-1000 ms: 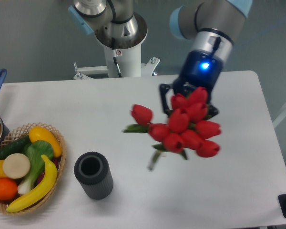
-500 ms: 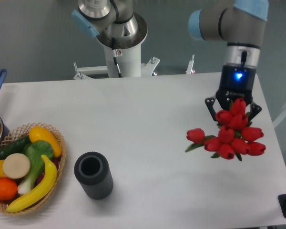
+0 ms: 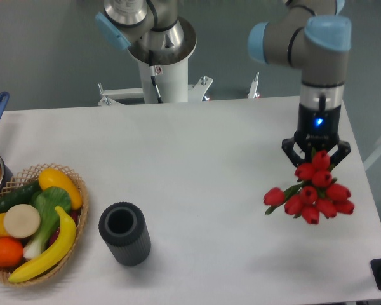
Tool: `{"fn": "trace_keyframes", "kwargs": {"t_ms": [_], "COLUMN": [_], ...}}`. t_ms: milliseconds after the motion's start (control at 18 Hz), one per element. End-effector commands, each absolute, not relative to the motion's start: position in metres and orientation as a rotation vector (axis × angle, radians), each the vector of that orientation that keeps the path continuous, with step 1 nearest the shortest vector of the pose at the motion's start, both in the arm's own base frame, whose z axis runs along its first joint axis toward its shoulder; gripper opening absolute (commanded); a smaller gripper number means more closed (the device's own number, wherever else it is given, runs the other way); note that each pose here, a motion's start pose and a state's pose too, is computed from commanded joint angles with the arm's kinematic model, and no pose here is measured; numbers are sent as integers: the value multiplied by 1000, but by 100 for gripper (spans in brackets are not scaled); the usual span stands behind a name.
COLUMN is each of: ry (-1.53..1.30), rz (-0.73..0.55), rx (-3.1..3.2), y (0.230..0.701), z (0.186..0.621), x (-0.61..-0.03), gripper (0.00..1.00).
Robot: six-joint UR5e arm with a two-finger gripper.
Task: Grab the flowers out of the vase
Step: 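Carry the tulips away from the vase and hold them above the table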
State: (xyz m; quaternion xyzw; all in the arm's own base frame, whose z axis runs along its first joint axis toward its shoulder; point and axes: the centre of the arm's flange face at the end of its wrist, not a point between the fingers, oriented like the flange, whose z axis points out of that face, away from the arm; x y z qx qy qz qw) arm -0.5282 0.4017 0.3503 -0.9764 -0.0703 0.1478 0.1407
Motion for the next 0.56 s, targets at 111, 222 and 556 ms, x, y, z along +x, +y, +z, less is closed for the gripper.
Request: {"fn": "trace_keyframes", "kwargs": {"t_ms": [111, 222, 556], "ry": [-202, -204, -220], "rz": [394, 347, 351], "rx": [-2857, -2882, -2896], "y": [409, 411, 411], "z": [357, 361, 357], "x": [-536, -537, -539], "gripper": [17, 17, 17]}}
